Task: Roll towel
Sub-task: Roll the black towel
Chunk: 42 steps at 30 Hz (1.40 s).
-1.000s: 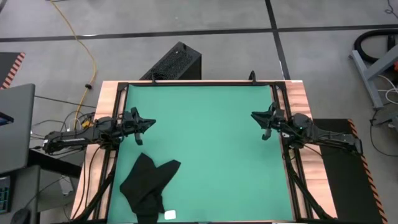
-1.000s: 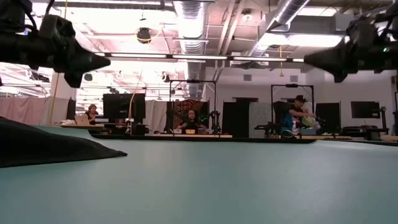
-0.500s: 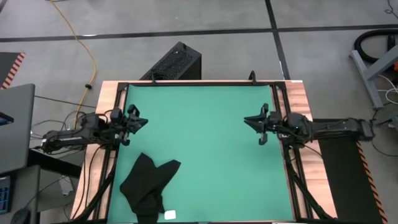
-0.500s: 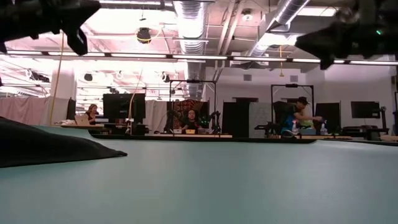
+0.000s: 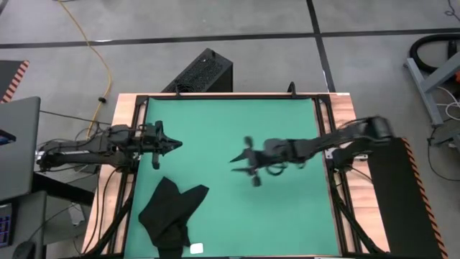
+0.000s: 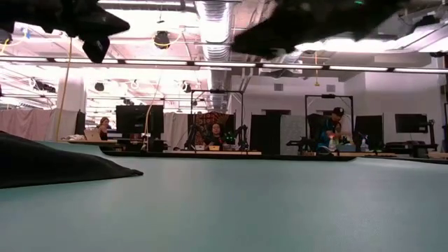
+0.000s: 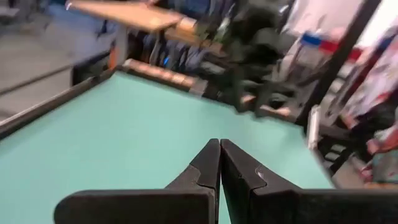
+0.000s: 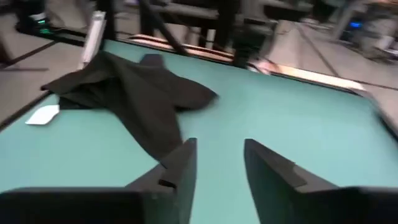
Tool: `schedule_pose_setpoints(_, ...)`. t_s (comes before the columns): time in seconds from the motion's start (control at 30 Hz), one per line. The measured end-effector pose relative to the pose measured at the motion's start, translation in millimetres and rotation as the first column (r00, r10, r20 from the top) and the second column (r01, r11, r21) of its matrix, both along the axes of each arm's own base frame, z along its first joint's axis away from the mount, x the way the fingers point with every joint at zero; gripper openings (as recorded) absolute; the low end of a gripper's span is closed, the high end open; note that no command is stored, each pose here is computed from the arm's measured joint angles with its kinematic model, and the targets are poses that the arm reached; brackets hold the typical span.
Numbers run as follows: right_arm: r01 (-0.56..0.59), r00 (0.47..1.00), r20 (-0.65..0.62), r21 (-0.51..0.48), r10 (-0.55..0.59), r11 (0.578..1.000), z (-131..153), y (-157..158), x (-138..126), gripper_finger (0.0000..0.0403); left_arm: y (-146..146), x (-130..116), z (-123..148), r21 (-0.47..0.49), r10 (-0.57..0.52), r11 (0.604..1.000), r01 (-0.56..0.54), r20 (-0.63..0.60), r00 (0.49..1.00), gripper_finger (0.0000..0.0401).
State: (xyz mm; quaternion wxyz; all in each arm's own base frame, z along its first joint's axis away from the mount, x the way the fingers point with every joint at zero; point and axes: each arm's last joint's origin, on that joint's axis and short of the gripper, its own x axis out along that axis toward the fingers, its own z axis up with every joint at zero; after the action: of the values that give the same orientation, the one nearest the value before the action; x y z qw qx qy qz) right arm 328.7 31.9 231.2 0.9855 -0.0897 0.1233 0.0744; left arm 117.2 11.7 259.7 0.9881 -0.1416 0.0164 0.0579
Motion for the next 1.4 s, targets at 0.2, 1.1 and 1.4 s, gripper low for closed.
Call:
schedule_pose_setpoints(0.2, -0.099, 0.994, -0.036, 0.028, 0.1, 0.995, -34.8, 20.7, 71.4, 0.0219, 0.4, 2.6, 2.0, 0.014, 0.04, 0.999, -0.039, -0.061, 0.997, 0.0)
schedule_pose_setpoints(1.1, 0.188, 0.928, -0.327, 0.003, -0.177, 0.982, -156.0, 45.3, 156.3, 0.012, 0.4, 1.2, -6.8, 0.061, 0.041, 0.998, -0.031, -0.156, 0.987, 0.0)
schedule_pose_setpoints(1.4, 0.184, 0.927, -0.299, -0.158, -0.224, 0.97, -99.4, 57.4, 142.0, 0.0007, 2.8, 2.1, -8.3, 0.074, 0.12, 0.991, -0.109, -0.171, 0.978, 0.0)
